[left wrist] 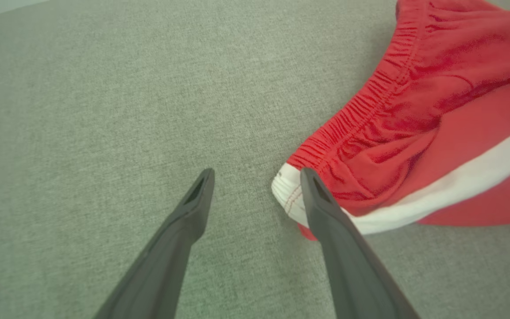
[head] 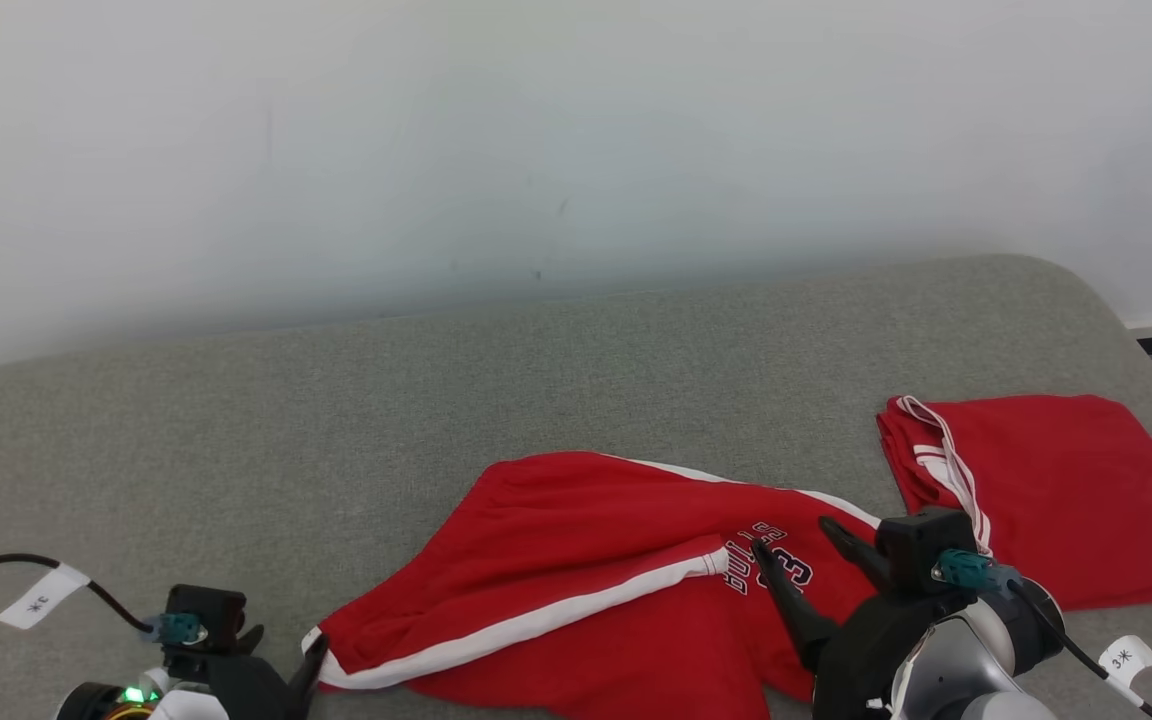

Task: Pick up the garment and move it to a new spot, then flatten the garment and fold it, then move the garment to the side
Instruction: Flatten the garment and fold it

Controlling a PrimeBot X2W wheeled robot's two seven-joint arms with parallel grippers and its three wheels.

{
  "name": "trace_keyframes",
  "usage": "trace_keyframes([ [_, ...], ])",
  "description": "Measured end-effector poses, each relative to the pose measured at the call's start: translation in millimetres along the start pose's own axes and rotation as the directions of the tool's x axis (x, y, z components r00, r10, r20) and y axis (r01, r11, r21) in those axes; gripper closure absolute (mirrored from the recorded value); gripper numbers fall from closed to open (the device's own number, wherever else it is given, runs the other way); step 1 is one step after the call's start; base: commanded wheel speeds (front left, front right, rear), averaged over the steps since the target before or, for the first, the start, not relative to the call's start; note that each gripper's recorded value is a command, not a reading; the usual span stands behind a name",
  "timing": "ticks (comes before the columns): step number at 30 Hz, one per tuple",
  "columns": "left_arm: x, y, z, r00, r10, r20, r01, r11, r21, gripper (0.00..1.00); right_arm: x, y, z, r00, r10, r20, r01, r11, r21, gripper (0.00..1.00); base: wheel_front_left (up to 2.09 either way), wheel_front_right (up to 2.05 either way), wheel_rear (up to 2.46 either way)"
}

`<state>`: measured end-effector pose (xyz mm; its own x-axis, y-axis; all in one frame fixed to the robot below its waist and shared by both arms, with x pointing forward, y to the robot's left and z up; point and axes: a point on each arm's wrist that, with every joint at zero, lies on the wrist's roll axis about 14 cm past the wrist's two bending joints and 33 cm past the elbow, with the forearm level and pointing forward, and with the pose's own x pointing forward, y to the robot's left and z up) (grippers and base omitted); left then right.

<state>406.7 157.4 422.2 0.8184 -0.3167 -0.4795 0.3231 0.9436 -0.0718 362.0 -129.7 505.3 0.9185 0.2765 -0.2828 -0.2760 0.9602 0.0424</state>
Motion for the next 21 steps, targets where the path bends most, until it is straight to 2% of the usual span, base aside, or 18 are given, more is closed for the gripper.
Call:
trace_keyframes([
  [7,4.3,-20.6,-15.7,0.996,-0.063,-0.069,0.066,0.997,0.029,0.00,-2.0,-5.1,-1.0,1.000,-0.014,-0.003,0.014,1.000,0.003,0.00,0.00,0.00,0.00],
  [8,5.2,-21.2,-16.5,0.995,-0.065,-0.073,0.068,0.997,0.030,0.05,-2.0,-5.9,-1.3,1.000,-0.016,-0.004,0.016,1.000,0.004,0.00,0.00,0.00,0.00],
  [9,6.0,-20.7,-17.9,0.995,-0.060,-0.080,0.063,0.997,0.035,0.16,-1.9,-6.9,-1.4,1.000,-0.019,-0.005,0.019,1.000,0.005,0.00,0.00,0.00,0.00],
  [10,6.7,-20.1,-19.7,0.994,-0.055,-0.089,0.059,0.997,0.044,0.38,-1.9,-7.6,-1.6,1.000,-0.020,-0.005,0.020,1.000,0.005,0.00,0.00,0.00,0.00],
  [11,7.4,-19.7,-20.5,0.994,-0.052,-0.092,0.056,0.997,0.044,0.38,-1.8,-8.2,-2.1,1.000,-0.022,-0.007,0.022,1.000,0.006,0.00,0.00,0.00,0.00],
  [12,8.3,-18.6,-20.5,0.995,-0.044,-0.092,0.048,0.998,0.044,0.54,-1.7,-8.7,-2.6,1.000,-0.023,-0.008,0.023,1.000,0.006,0.00,0.00,0.00,0.00],
  [13,9.1,-17.6,-20.3,0.995,-0.038,-0.092,0.042,0.998,0.044,0.63,-1.5,-9.0,-2.8,1.000,-0.024,-0.009,0.024,1.000,0.007,0.00,0.00,0.00,0.00],
  [15,10.1,-15.5,-19.3,0.996,-0.027,-0.087,0.031,0.999,0.043,0.94,-1.3,-9.8,-3.5,1.000,-0.025,-0.013,0.025,1.000,0.008,0.00,0.00,0.00,0.00],
  [16,10.3,-15.0,-19.1,0.996,-0.026,-0.086,0.029,0.999,0.042,1.00,-1.2,-10.2,-3.6,1.000,-0.026,-0.014,0.026,1.000,0.008,0.00,0.00,0.00,0.00],
  [21,10.3,-13.7,-14.6,0.998,-0.007,-0.065,0.008,1.000,0.006,1.00,2.2,-7.3,-13.4,0.998,-0.014,-0.058,0.015,1.000,0.013,0.00,0.00,0.00,0.00],
])
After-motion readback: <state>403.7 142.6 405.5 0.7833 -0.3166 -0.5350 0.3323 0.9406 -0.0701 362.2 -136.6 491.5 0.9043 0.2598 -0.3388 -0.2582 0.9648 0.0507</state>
